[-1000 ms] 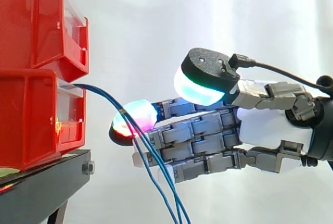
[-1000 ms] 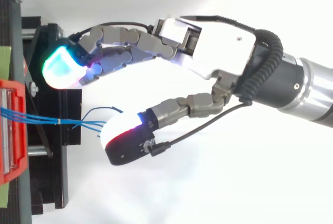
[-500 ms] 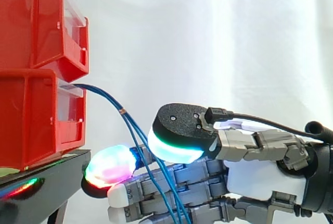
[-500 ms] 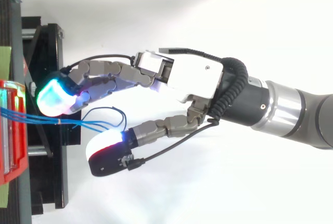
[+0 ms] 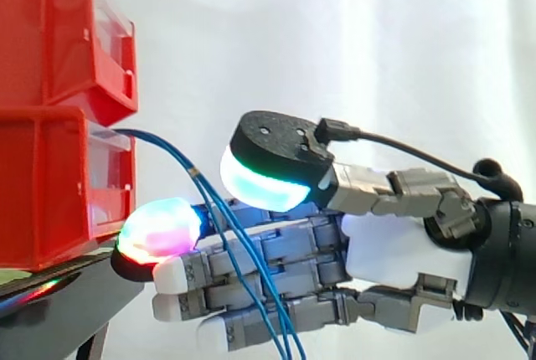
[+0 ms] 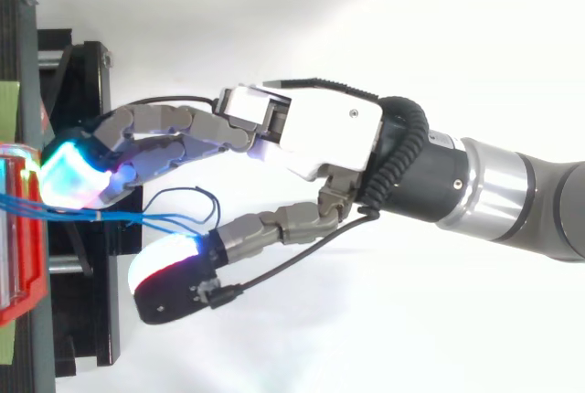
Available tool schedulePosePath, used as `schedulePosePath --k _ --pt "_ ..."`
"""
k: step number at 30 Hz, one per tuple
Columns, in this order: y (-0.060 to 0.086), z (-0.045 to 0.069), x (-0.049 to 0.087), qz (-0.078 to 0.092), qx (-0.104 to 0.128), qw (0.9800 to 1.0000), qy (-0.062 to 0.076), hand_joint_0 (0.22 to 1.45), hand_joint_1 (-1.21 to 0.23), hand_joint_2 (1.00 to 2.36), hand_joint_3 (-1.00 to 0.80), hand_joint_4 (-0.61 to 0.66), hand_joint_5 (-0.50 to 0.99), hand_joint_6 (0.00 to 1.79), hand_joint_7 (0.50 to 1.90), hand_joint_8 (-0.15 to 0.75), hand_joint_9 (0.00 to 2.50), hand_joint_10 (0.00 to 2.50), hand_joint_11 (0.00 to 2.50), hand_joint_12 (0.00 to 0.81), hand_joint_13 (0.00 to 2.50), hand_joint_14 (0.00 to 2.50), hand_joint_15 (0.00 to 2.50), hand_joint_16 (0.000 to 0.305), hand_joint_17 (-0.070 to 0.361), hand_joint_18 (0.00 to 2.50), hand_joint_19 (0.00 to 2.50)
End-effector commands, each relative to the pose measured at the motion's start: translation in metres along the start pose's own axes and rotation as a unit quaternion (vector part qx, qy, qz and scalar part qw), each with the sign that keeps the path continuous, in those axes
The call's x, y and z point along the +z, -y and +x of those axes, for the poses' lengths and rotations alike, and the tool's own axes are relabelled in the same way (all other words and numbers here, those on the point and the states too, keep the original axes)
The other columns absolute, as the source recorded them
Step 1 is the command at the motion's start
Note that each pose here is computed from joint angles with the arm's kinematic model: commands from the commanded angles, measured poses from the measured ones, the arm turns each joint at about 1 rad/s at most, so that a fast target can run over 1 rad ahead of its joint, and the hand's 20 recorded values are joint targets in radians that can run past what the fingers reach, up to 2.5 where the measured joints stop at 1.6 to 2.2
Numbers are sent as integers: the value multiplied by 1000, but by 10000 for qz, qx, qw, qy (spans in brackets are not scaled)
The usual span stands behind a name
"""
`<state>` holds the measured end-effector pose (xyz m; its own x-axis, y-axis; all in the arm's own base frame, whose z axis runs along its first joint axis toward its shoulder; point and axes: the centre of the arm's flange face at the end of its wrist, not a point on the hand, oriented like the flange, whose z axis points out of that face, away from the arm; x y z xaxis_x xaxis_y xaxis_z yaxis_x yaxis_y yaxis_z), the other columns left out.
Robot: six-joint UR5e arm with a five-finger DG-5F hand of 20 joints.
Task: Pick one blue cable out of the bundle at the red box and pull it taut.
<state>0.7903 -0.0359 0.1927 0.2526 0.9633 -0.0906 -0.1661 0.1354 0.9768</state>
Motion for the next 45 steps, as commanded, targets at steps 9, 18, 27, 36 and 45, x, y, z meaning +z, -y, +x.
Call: schedulePosePath --k 9,18,27,36,45 --pt "-12 6 5 300 -119 9993 -170 563 -747 1021 -120 254 -171 858 1212 354 367 5 231 422 418 3 136 60 135 504 260" --pt "-13 5 6 292 -71 9991 -307 557 -737 1013 -315 272 -173 810 1108 356 383 5 256 427 417 4 138 61 136 499 270" --pt "-22 1 3 339 -169 9958 -839 576 -759 1018 -225 273 -178 843 1194 357 411 6 302 425 429 3 140 60 136 508 265" --pt "-34 -12 0 474 -328 9950 -815 595 -818 1023 -120 264 -191 897 1231 363 494 13 541 425 450 6 157 60 135 540 266" --pt "-33 -19 1 474 -332 9954 -761 559 -789 1010 -362 238 -155 797 1130 369 539 11 498 431 457 4 160 61 136 540 276"
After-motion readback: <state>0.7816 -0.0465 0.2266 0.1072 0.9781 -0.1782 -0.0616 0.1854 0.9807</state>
